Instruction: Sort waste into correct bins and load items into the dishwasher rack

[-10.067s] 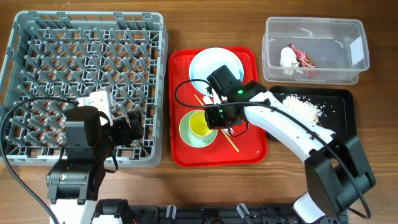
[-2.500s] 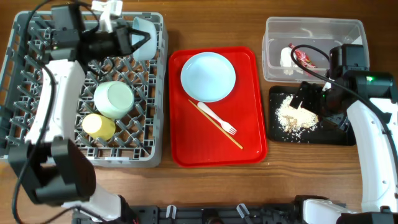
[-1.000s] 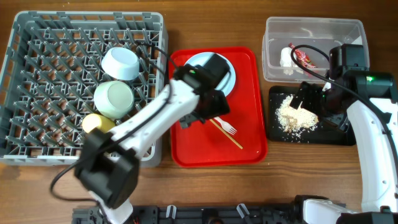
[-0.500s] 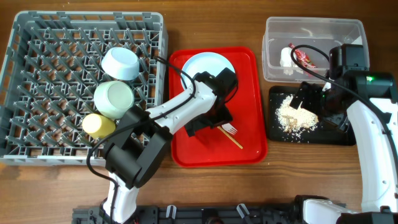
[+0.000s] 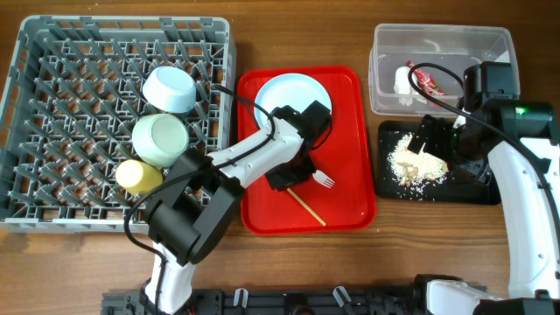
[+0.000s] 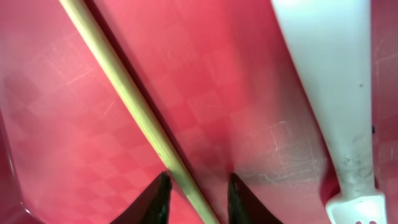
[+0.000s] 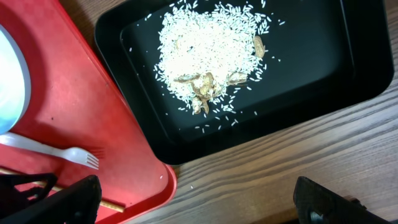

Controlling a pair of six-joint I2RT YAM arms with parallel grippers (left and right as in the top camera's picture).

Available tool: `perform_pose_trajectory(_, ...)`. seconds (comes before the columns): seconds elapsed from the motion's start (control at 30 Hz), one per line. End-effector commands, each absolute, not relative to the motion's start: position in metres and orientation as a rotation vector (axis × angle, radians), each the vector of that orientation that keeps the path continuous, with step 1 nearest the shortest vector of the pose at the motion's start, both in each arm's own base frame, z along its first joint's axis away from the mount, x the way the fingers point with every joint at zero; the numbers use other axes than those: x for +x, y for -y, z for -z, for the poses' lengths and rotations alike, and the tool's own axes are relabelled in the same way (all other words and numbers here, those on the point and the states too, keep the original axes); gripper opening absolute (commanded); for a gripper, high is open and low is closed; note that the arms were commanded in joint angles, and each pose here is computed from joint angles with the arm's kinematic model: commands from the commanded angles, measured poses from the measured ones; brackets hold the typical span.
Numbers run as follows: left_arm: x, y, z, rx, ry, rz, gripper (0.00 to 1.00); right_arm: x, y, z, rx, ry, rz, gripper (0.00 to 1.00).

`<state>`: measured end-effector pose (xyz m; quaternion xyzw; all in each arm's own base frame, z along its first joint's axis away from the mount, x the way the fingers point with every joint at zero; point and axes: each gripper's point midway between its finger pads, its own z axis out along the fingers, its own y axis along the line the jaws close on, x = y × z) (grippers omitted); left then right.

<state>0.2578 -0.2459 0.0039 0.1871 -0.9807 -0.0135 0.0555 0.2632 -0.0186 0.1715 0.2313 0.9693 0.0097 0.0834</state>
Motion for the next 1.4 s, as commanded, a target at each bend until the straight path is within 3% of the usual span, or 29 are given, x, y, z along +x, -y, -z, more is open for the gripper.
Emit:
perform_pose_trajectory(0.0, 0.255, 0.241, 0.004, 0.57, 2.973, 0.088, 0.23, 0.263, 0.023, -0.176, 0.677, -2.879, 0.0, 1.0)
perform_pose_trajectory(0.17, 0.256, 0.24, 0.004, 0.559, 2.975, 0.087, 0.04, 0.263, 0.023, -0.176, 0.677, -2.879, 0.0, 1.0)
perform_pose_trajectory(0.4, 0.271, 0.225, -0.004, 0.563, 2.997, 0.076, 0.04, 0.263, 0.023, -0.176, 0.65, -2.885, 0.002, 1.0)
perform_pose_trajectory(0.43, 0.268, 0.227, -0.005, 0.562, 2.977, 0.057, 0.09, 0.263, 0.023, -0.176, 0.651, -2.885, 0.002, 1.0)
perform_pose_trajectory(0.47, 0.265, 0.23, -0.005, 0.557, 2.963, 0.043, 0.34, 0.263, 0.023, -0.176, 0.651, -2.885, 0.002, 1.0)
perform_pose_trajectory(0.63, 0.254, 0.244, 0.001, 0.478, 2.992, 0.041, 0.54, 0.261, 0.023, -0.176, 0.652, -2.892, 0.004, 1.0)
perform_pose_trajectory(0.7, 0.249, 0.243, 0.011, 0.485, 2.99, 0.043, 0.56, 0.261, 0.023, -0.176, 0.652, -2.892, 0.004, 1.0)
perform_pose_trajectory(0.73, 0.247, 0.241, 0.014, 0.486, 2.988, 0.047, 0.55, 0.261, 0.023, -0.176, 0.652, -2.894, 0.004, 1.0)
perform_pose_trajectory(0.77, 0.246, 0.24, 0.017, 0.486, 2.988, 0.047, 0.47, 0.26, 0.023, -0.176, 0.653, -2.896, 0.005, 1.0)
perform_pose_trajectory(0.83, 0.246, 0.239, 0.018, 0.486, 2.988, 0.05, 0.18, 0.26, 0.023, -0.176, 0.653, -2.896, 0.005, 1.0)
perform_pose_trajectory(0.9, 0.247, 0.238, 0.018, 0.494, 2.986, 0.049, 0.06, 0.259, 0.023, -0.176, 0.654, -2.9, 0.006, 1.0)
perform_pose_trajectory(1.03, 0.26, 0.226, 0.016, 0.568, 2.976, 0.036, 0.04, 0.259, 0.023, -0.176, 0.646, -2.905, 0.007, 1.0)
perform_pose_trajectory(1.17, 0.285, 0.209, -0.022, 0.575, 3.071, -0.047, 0.04, 0.259, 0.023, -0.176, 0.645, -2.905, 0.007, 1.0)
perform_pose_trajectory(1.23, 0.299, 0.195, -0.065, 0.566, 3.182, -0.116, 0.04, 0.259, 0.023, -0.176, 0.645, -2.905, 0.007, 1.0)
perform_pose_trajectory(1.37, 0.326, 0.166, -0.155, 0.228, 3.49, -0.31, 0.04, 0.259, 0.023, -0.176, 0.644, -2.902, 0.007, 1.0)
